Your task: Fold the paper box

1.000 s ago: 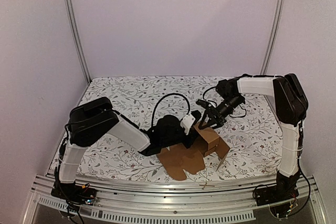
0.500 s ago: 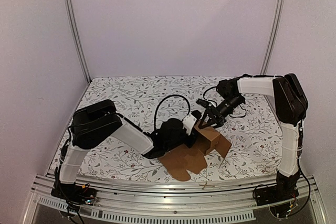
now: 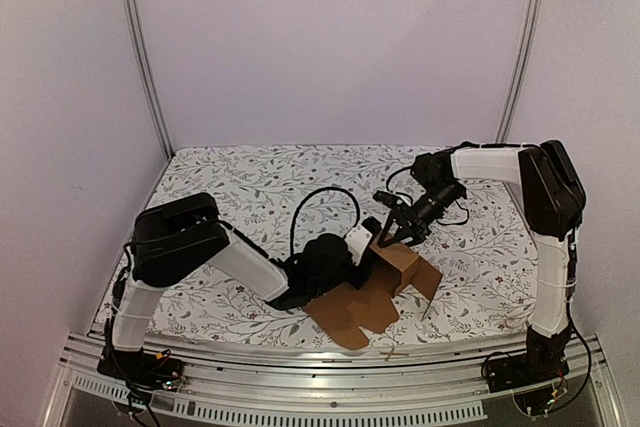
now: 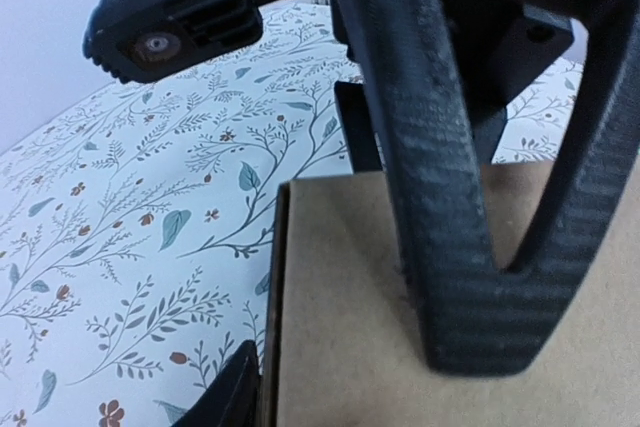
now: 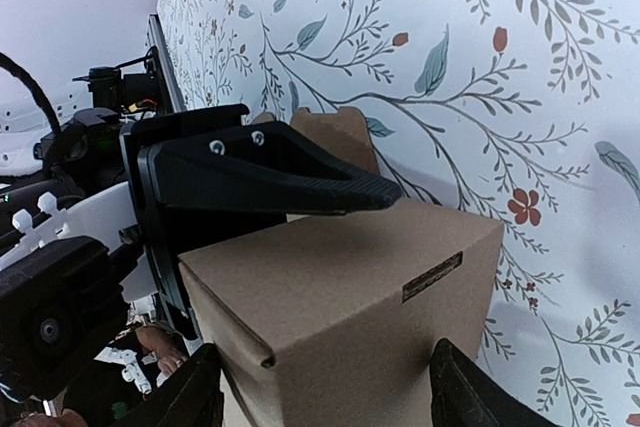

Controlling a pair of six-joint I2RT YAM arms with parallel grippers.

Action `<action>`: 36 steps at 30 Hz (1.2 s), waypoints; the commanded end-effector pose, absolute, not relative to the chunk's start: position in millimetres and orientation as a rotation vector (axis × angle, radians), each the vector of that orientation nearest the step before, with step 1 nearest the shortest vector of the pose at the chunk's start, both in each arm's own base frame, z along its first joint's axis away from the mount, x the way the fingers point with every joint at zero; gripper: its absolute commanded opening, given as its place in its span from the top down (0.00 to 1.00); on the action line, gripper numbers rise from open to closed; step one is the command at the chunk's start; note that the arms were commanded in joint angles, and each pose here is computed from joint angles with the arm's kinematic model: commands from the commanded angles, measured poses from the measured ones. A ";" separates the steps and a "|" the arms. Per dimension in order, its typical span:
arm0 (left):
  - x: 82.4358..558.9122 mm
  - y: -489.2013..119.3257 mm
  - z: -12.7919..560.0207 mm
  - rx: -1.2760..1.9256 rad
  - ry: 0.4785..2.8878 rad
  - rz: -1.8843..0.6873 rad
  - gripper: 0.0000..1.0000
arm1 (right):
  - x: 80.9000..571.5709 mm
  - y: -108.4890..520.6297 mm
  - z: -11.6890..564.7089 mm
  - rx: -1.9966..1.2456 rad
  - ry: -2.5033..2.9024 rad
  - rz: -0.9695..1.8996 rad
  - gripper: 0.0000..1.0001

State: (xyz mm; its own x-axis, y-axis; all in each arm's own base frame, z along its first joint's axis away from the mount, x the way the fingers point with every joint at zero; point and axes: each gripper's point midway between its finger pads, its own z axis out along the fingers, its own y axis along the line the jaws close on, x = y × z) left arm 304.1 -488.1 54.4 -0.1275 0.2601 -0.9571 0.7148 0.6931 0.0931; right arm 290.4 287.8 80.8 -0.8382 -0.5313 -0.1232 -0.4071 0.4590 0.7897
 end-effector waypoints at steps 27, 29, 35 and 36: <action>263.6 -424.5 66.8 0.875 1.807 -0.538 0.59 | 312.5 289.7 92.5 0.866 -2.590 -1.238 0.21; 263.3 -419.6 75.7 0.879 1.812 -0.519 0.57 | 319.8 283.2 113.4 0.913 -2.618 -1.257 0.20; 269.4 -401.0 123.8 0.856 1.854 -0.407 0.48 | 345.5 240.6 167.8 0.887 -2.768 -1.316 0.17; 272.3 -399.2 135.5 0.841 1.857 -0.386 0.44 | 344.7 233.1 169.9 0.887 -2.782 -1.305 0.17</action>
State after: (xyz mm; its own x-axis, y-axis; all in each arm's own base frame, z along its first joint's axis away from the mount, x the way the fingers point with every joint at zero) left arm 262.2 -416.9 109.4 -0.2039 0.3180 -0.9259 0.7521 0.6563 0.0598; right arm 336.0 269.1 126.7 -0.8416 -0.5047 -0.1921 -0.4627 0.4904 0.7385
